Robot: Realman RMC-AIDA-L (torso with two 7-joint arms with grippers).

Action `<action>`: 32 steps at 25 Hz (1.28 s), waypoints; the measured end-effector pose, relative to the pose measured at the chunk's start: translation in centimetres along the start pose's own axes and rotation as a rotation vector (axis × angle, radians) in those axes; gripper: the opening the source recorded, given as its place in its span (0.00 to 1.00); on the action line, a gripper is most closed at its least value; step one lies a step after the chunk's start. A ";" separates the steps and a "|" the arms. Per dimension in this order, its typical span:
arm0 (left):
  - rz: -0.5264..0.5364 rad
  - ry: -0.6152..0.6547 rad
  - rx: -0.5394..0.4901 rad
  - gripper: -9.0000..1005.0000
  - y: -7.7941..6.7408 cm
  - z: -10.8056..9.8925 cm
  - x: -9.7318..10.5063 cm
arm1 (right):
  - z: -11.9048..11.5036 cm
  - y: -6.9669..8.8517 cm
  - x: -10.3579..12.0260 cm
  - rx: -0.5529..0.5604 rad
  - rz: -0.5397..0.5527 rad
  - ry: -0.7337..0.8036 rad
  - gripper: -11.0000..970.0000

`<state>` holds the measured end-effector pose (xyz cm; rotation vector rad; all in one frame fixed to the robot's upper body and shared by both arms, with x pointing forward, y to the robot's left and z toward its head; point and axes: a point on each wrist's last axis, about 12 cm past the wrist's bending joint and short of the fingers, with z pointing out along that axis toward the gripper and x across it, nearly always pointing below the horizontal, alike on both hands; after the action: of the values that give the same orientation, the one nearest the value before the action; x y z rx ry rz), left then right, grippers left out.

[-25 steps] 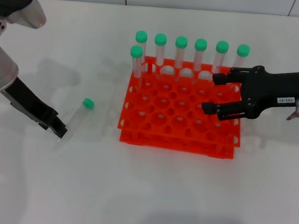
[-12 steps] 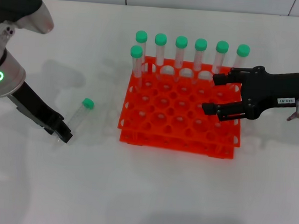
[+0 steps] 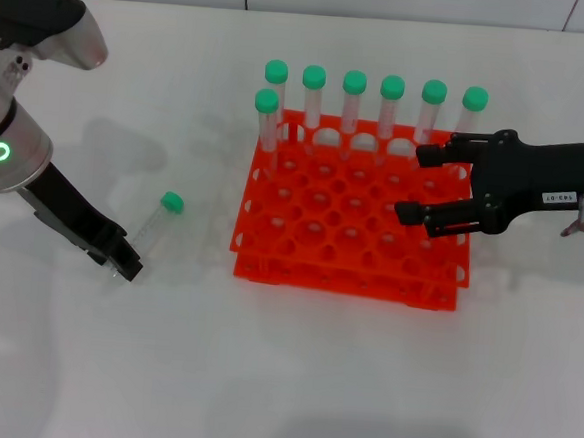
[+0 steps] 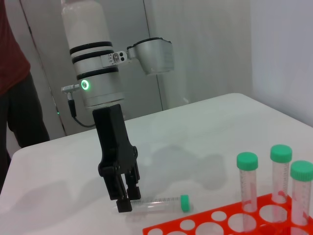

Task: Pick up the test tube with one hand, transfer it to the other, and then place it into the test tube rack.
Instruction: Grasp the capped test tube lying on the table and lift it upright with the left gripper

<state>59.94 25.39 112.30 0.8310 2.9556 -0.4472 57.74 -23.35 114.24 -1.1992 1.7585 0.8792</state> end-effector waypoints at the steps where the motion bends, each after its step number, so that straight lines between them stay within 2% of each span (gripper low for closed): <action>1: 0.000 0.000 0.000 0.47 0.0 0.0 0.0 | 0.0 0.0 0.0 0.000 0.000 0.000 0.87; 5: 0.001 0.001 0.000 0.46 0.0 0.0 0.0 | 0.0 0.0 0.0 0.000 0.000 0.000 0.87; 11: 0.001 0.007 0.000 0.31 -0.1 0.2 0.0 | 0.0 0.0 0.1 0.001 0.000 0.000 0.87; 30: -0.012 0.007 -0.007 0.29 0.1 0.5 0.0 | -0.1 0.0 0.1 0.004 -0.001 -0.001 0.87; 32: -0.011 0.008 -0.007 0.25 0.1 0.5 0.0 | -0.1 0.0 0.1 0.005 0.000 -0.002 0.87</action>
<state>59.98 25.35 111.75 0.8177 2.9690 -0.4347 57.73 -23.47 114.21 -1.1951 1.7585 0.8750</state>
